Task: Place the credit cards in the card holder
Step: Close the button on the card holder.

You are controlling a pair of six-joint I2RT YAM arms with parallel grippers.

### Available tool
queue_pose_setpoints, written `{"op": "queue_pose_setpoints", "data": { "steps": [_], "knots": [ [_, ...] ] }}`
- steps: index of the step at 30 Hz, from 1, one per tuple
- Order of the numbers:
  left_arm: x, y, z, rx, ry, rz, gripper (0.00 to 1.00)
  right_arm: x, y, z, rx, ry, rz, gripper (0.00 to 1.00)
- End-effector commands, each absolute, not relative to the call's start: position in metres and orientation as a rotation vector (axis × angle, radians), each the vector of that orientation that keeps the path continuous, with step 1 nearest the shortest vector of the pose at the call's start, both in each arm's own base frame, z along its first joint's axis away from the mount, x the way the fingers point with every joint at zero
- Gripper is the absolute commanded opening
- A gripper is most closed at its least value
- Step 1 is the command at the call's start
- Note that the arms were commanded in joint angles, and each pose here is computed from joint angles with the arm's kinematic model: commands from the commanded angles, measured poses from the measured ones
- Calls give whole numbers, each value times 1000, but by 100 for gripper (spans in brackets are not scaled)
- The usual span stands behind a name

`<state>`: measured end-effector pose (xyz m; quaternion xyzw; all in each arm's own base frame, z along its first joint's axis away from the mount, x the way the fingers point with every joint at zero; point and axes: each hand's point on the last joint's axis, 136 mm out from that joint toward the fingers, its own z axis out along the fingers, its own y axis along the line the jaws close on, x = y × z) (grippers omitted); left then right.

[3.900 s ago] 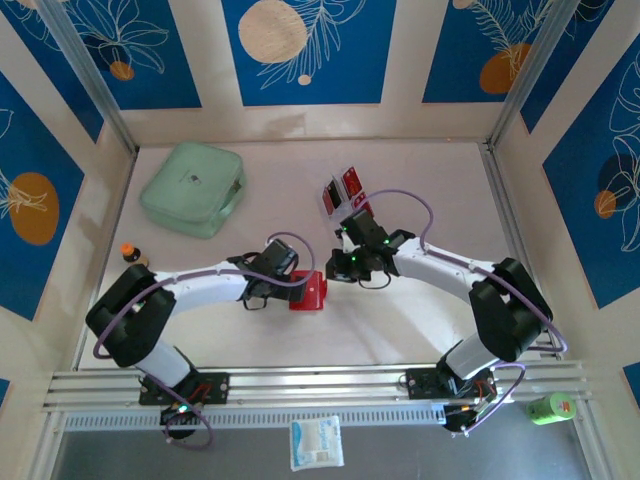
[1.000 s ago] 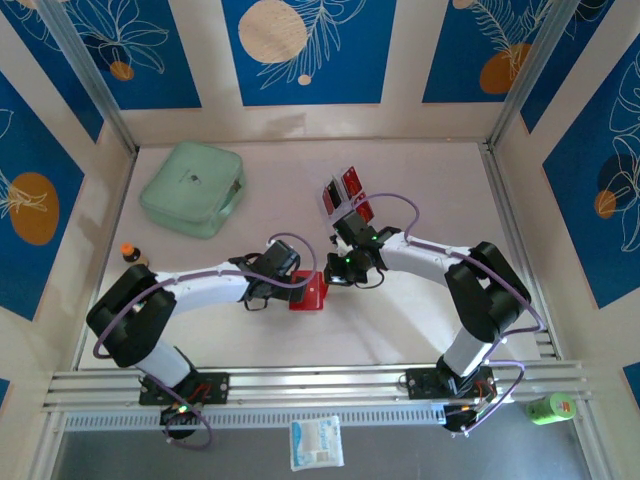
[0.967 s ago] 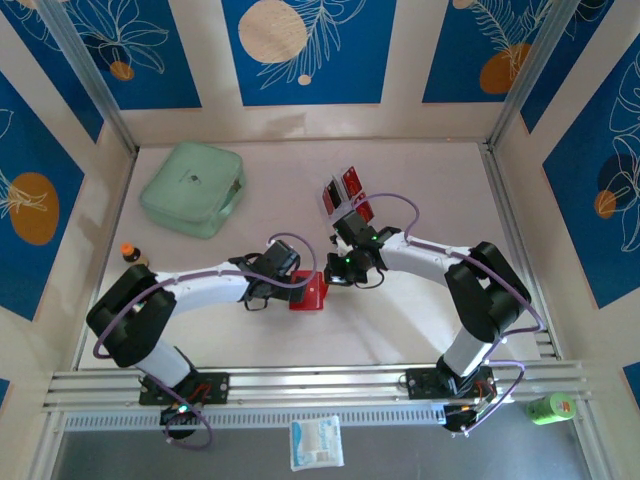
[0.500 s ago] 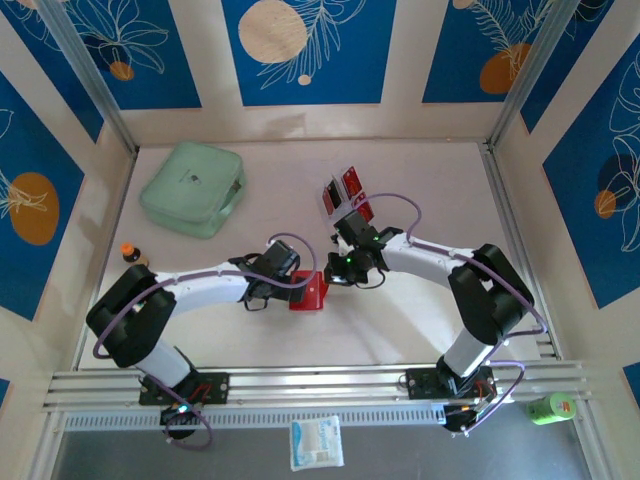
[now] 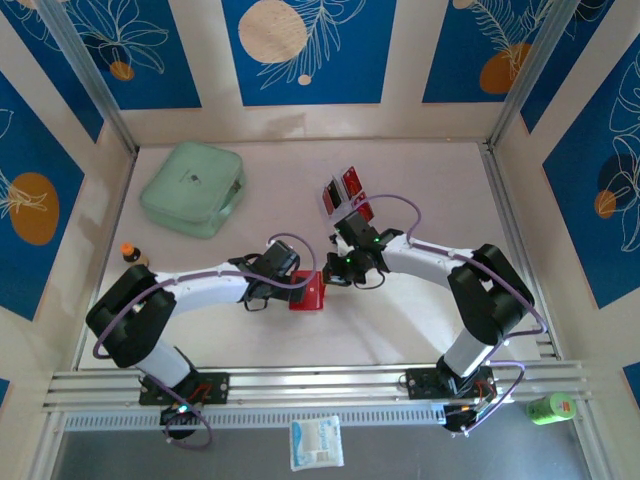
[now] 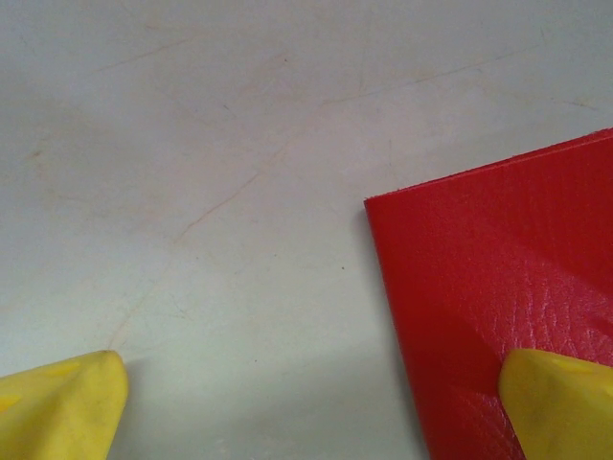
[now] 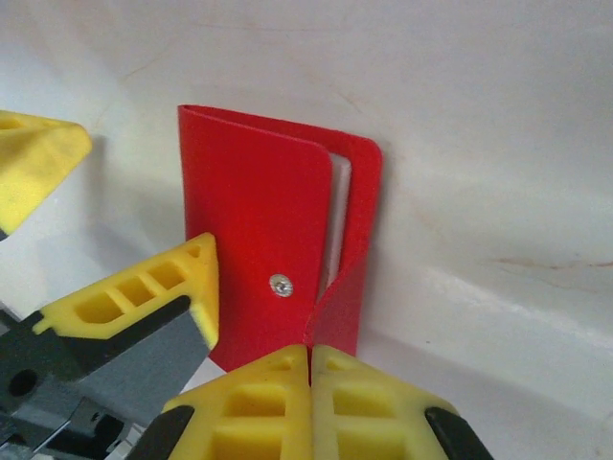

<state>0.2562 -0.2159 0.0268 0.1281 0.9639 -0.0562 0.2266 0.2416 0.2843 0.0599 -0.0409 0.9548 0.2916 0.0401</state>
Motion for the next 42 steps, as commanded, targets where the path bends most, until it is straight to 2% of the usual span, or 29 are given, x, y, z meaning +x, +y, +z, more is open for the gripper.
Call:
{"op": "queue_pose_setpoints", "data": {
  "steps": [1, 31, 42],
  "knots": [
    [242, -207, 14, 396, 2697, -106, 100, 234, 297, 61, -152, 2942, 962, 0],
    [240, -207, 12, 358, 2694, -141, 100, 232, 319, 40, -170, 2993, 943, 0],
    [250, -216, 36, 343, 2644, -211, 100, 223, 306, 22, -135, 3040, 890, 0]
  ]
}}
